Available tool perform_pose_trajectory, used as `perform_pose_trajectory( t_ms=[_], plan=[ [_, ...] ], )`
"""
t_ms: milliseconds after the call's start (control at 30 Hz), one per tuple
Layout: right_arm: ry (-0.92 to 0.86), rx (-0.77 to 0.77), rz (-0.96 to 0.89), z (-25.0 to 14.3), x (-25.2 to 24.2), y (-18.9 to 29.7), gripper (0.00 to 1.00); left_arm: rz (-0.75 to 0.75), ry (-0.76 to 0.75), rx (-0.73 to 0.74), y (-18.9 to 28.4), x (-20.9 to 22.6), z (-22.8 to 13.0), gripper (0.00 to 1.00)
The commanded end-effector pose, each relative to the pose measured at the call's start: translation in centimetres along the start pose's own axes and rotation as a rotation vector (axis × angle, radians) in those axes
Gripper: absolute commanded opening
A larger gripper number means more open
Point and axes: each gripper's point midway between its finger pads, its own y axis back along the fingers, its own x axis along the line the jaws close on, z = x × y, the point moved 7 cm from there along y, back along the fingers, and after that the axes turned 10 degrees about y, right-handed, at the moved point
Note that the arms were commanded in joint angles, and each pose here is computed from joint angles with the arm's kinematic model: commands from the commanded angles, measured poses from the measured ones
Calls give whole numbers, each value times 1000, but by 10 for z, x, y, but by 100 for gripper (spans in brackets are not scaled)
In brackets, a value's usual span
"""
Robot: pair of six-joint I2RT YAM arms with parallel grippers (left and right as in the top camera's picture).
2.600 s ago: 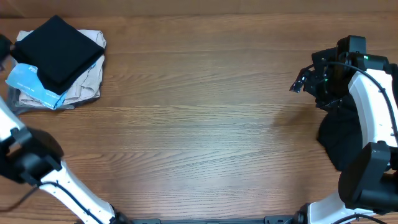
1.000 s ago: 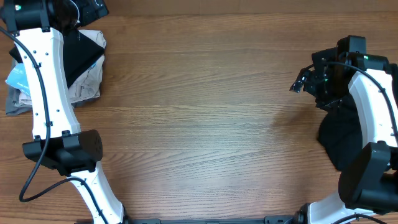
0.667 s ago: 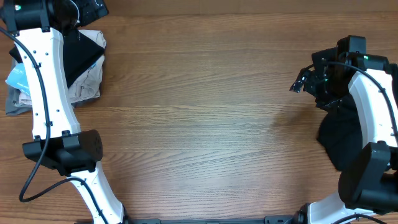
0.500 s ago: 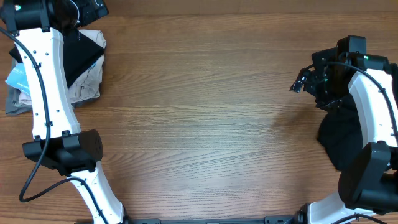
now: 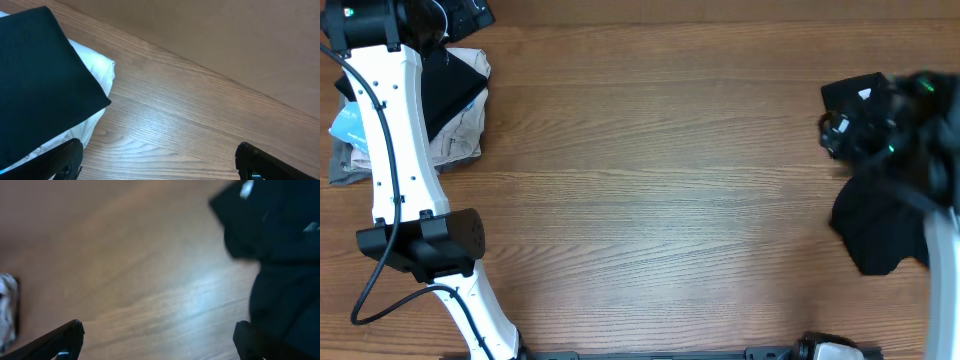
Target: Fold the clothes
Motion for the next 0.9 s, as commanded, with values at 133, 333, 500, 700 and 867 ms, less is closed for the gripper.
perform_pose_trajectory(
  t_ms=[133,333,500,700,867],
  plan=[
    [132,-316,90,-30,33,109,100,8,2,-11,2,0,1,100],
    [221,-507,183,-77,36,179,100,8,2,-11,2,0,1,100],
    [229,-616,203,-110,25,210,100,8,2,-11,2,0,1,100],
    [225,-656,200,-143,13,205,100,8,2,-11,2,0,1,100],
    [226,-679,206,-155,9,184,100,8,2,-11,2,0,1,100]
  ],
)
